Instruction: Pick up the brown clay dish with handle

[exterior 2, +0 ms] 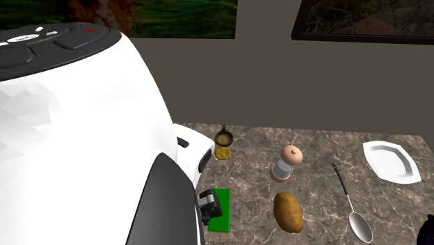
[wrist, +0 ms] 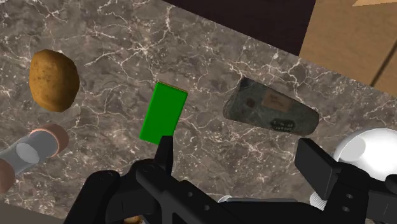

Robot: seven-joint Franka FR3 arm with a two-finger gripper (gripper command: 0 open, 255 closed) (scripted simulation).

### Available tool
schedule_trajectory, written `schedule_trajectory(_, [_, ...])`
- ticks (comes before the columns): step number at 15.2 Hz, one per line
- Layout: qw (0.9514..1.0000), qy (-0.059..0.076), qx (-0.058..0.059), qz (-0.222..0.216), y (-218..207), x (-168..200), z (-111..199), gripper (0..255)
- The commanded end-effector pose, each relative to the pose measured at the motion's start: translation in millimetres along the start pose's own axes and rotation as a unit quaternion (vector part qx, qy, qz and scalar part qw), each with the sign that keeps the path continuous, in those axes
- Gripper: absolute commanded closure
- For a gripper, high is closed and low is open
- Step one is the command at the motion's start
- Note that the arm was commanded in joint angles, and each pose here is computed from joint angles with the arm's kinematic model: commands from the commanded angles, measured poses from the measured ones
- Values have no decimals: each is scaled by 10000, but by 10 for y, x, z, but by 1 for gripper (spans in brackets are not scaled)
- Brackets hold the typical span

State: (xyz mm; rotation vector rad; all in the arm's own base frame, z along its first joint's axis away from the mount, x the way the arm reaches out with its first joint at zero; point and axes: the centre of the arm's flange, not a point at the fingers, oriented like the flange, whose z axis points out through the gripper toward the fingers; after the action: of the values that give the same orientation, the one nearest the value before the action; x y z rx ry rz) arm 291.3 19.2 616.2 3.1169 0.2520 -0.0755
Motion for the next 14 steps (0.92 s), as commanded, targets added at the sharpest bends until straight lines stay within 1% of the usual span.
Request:
schedule_trajectory(1, [10000, 0, 0, 0, 0, 0, 0, 0])
schedule_trajectory(14, [9995, 273, 37, -144, 713, 1178, 929, 0])
